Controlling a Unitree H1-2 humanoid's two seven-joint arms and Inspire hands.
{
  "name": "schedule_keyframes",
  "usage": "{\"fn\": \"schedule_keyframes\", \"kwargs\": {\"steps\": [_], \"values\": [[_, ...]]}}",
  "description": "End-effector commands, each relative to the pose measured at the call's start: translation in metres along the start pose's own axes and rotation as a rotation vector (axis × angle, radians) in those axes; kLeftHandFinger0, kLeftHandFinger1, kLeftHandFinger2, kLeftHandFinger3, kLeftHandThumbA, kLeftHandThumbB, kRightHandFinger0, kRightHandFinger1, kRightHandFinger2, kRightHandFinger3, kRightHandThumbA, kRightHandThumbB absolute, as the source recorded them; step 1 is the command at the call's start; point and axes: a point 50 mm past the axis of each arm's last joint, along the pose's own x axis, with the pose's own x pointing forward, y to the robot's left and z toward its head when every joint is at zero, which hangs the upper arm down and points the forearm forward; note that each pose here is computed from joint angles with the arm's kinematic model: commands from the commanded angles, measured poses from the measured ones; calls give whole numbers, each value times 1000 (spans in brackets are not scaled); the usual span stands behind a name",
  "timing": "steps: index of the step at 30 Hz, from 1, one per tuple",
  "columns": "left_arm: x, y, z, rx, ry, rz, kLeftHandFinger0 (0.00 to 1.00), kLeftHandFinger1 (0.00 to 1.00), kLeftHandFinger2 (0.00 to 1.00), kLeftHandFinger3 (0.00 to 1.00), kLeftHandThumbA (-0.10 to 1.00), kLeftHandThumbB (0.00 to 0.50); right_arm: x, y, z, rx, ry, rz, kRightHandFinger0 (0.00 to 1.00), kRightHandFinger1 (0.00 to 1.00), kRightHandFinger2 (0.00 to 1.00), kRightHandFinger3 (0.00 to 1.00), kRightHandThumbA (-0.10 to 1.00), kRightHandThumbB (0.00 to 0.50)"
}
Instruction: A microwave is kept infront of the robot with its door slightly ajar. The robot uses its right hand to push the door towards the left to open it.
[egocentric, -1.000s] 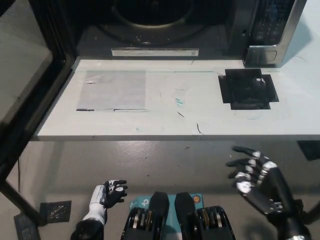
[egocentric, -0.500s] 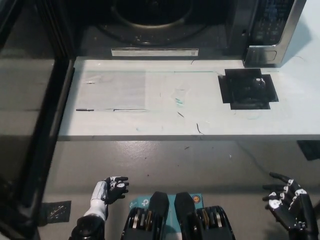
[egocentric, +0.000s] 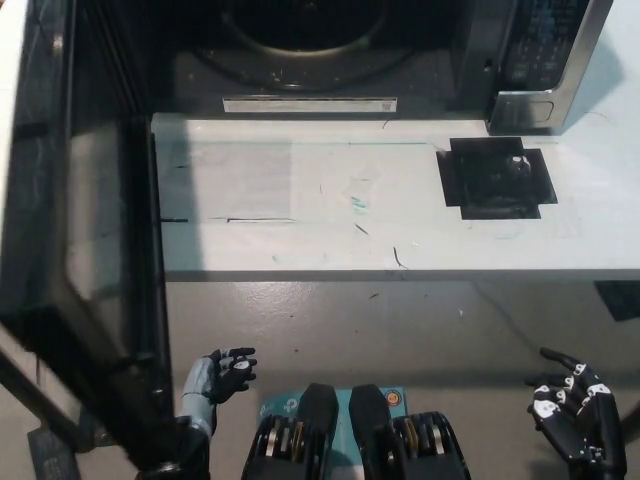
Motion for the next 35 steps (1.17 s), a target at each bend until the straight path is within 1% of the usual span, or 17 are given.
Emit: {"fn": "schedule_keyframes", "kwargs": {"steps": [1,3,6,9,10,14,19,21,22,23,24,26,28,31,32,33,35], "values": [[7,2,18,6,-54,12,668,568,581,549,178,0,3,0,8,-5,-93,-14,133,251,412,674,301,250],[7,2,17,12,-67,3,694,585,587,545,170,0,4,0,8,-9,-92,-15,143,250,408,674,307,247],[7,2,17,2,-58,7,661,564,569,536,175,10,3,0,8,-13,-94,-16,154,255,406,666,309,243],[7,2,17,-1,-57,7,618,536,555,523,170,1,4,0,8,-7,-88,-20,158,262,407,661,303,247],[7,2,17,10,-62,7,639,556,561,519,169,0,4,0,8,0,-90,-16,153,256,403,655,300,246],[8,1,19,5,-66,9,653,559,567,516,168,6,5,0,9,-8,-100,-16,143,257,407,645,300,251],[8,1,19,20,-56,16,730,604,601,551,184,0,5,-1,10,-14,-104,-15,119,243,416,645,296,251],[8,1,19,11,-54,17,716,597,596,546,177,0,5,-1,10,-5,-103,-15,127,252,422,644,283,251],[7,1,19,9,-52,17,681,579,582,545,181,0,4,0,10,-11,-102,-15,128,253,421,644,284,250],[8,2,18,25,-60,12,714,606,595,542,193,0,4,0,9,-16,-105,-13,129,258,431,645,287,249],[8,2,18,25,-60,12,717,608,596,542,196,0,4,0,9,-16,-105,-13,129,258,432,645,288,249],[7,1,19,22,-56,12,677,581,588,549,214,0,5,0,10,-14,-102,-13,126,258,430,646,305,263],[7,1,19,1,-58,12,642,552,562,530,187,5,5,0,9,-17,-106,-14,121,253,419,645,301,262],[8,1,20,1,-60,13,660,564,565,517,192,0,6,-1,10,-30,-111,-13,115,243,409,645,312,263],[8,1,20,18,-67,8,695,586,586,525,204,0,6,-1,10,-38,-116,-12,110,239,408,644,309,257],[8,1,20,17,-66,8,703,596,604,547,204,0,6,-1,10,-38,-118,-11,110,240,408,644,298,248],[8,1,20,16,-67,5,706,602,610,548,198,0,6,-1,10,-28,-120,-10,113,240,405,632,279,248]]}}
